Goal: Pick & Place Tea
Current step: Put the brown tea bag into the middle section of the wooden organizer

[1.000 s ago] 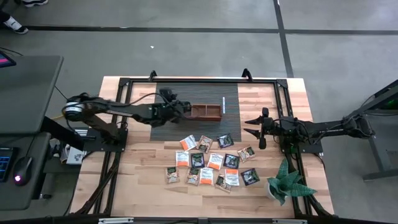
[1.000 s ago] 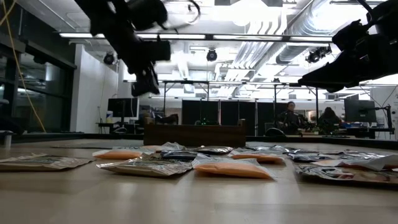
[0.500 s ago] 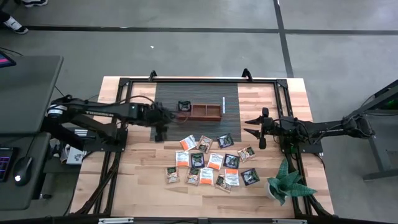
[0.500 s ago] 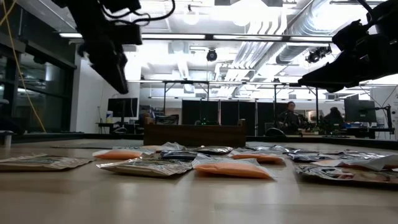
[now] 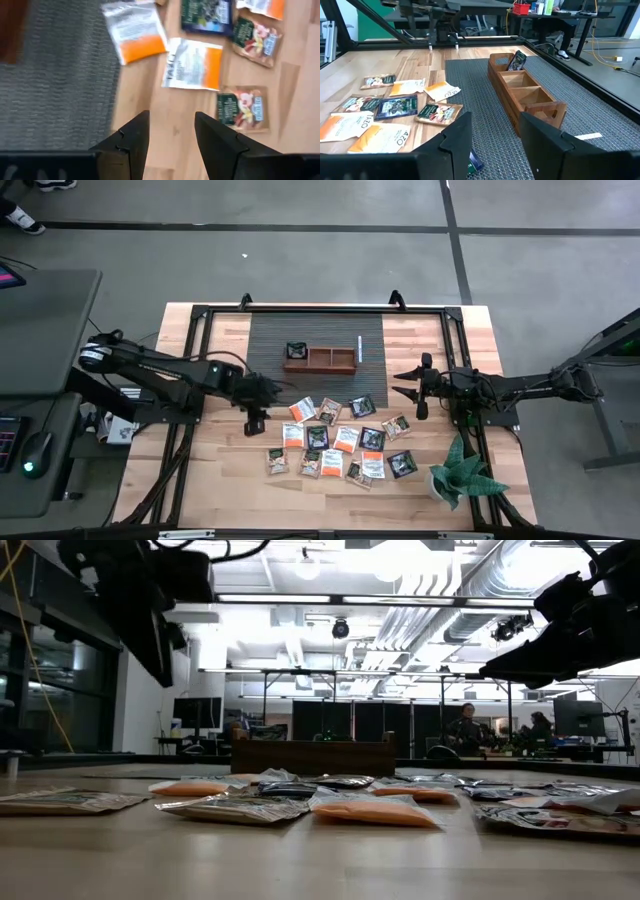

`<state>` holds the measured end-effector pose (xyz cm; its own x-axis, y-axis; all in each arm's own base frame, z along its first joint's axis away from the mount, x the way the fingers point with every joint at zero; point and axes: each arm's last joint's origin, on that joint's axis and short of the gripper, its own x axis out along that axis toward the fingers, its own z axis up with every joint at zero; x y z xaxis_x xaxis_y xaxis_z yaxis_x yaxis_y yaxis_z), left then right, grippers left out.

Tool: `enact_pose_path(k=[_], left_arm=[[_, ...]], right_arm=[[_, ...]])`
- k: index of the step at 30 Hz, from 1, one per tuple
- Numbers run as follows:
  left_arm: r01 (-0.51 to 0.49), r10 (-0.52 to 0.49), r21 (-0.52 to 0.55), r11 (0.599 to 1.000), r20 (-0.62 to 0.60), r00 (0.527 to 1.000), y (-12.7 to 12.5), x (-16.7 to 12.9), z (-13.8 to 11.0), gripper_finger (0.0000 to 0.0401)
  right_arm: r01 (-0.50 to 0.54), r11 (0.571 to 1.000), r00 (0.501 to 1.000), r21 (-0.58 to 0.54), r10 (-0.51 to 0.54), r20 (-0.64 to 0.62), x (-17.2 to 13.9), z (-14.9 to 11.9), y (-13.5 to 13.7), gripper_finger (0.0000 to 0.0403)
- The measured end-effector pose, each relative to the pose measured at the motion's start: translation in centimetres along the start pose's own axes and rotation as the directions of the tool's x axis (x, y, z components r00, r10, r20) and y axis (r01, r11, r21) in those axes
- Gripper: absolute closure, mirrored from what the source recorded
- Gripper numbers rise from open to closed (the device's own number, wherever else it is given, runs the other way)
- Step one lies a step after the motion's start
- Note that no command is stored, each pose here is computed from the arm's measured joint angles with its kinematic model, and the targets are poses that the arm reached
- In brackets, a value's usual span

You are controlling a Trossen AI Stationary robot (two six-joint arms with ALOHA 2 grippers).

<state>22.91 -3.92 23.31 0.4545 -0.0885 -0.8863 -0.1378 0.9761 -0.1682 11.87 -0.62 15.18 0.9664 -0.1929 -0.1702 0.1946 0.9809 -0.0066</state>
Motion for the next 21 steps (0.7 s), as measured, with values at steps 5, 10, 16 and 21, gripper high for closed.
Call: enact_pose_path(k=[5,10,16,21], left_arm=[[0.037,-0.038,-0.026,0.999,-0.009,0.999,-1.7,1.3,-1.0,0.0247],[0.046,-0.049,-0.086,0.995,-0.037,0.998,-3.4,2.3,-2.2,0.0247],[0.055,-0.076,-0.173,0.983,-0.117,0.99,-4.5,4.4,-2.7,0.0247],[0.099,-0.126,-0.196,0.976,-0.13,0.983,-5.6,5.9,-2.2,0.0247]], right_arm=[[0.0,1.0,1.0,0.0,0.0,0.001,0.0,0.0,0.0,0.024],[0.0,1.0,1.0,0.0,0.0,0.001,0.0,0.0,0.0,0.0245],[0.0,1.0,1.0,-0.001,0.0,-0.004,0.0,0.0,0.0,0.0245],[0.0,1.0,1.0,-0.001,0.0,-0.004,0.0,0.0,0.0,0.024]])
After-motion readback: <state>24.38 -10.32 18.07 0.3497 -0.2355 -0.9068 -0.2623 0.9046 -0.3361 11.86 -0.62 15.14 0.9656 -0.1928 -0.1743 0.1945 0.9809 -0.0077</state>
